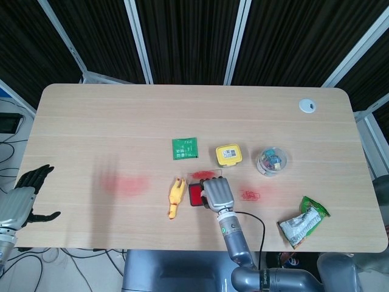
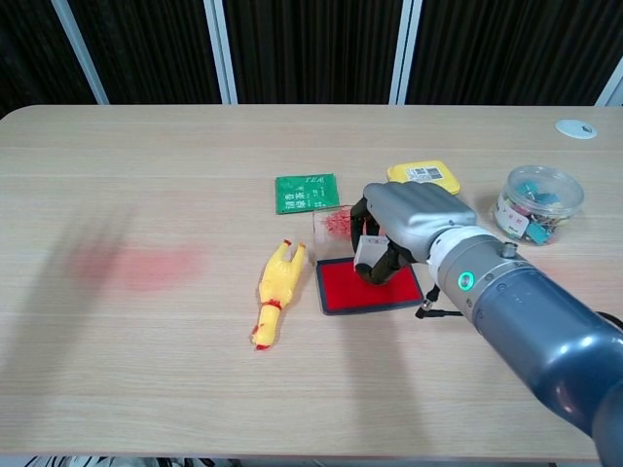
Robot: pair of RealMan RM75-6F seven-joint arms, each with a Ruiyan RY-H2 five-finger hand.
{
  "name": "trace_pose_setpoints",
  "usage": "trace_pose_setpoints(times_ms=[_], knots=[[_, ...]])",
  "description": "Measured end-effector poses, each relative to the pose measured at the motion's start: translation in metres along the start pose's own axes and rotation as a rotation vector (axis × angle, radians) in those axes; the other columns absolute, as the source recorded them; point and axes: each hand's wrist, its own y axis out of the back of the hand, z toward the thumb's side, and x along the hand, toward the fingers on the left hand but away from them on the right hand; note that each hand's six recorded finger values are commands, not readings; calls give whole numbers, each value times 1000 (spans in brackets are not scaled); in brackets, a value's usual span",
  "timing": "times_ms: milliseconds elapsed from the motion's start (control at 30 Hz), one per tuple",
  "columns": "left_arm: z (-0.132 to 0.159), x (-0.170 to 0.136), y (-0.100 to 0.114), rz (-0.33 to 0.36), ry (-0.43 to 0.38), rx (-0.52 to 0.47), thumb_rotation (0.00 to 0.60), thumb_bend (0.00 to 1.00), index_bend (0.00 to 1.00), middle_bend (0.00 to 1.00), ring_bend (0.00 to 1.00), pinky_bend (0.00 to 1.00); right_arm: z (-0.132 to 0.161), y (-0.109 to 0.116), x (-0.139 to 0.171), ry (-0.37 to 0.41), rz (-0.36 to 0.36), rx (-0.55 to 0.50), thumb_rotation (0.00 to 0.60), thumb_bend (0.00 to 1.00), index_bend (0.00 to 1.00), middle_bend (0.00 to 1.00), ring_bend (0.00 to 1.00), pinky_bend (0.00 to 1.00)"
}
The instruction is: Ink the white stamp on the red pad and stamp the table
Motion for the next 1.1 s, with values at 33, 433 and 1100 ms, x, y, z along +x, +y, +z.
trace_pose_setpoints(times_ms=[33,433,1100], knots=[[0,0,0,0,0,-1,600,0,0,0,0,0,1,-1,-1,1,1,2,600,525,749,660,511,465],[0,1,0,-3,0,-5,600,0,0,0,0,0,11,-10,-8,8,-5,-14,600,525,752,661,511,465],[-1,2,0,-5,4,-6,600,0,0,0,0,0,3,-31,-14,-21,16,-31,600,527,757,663,511,465]])
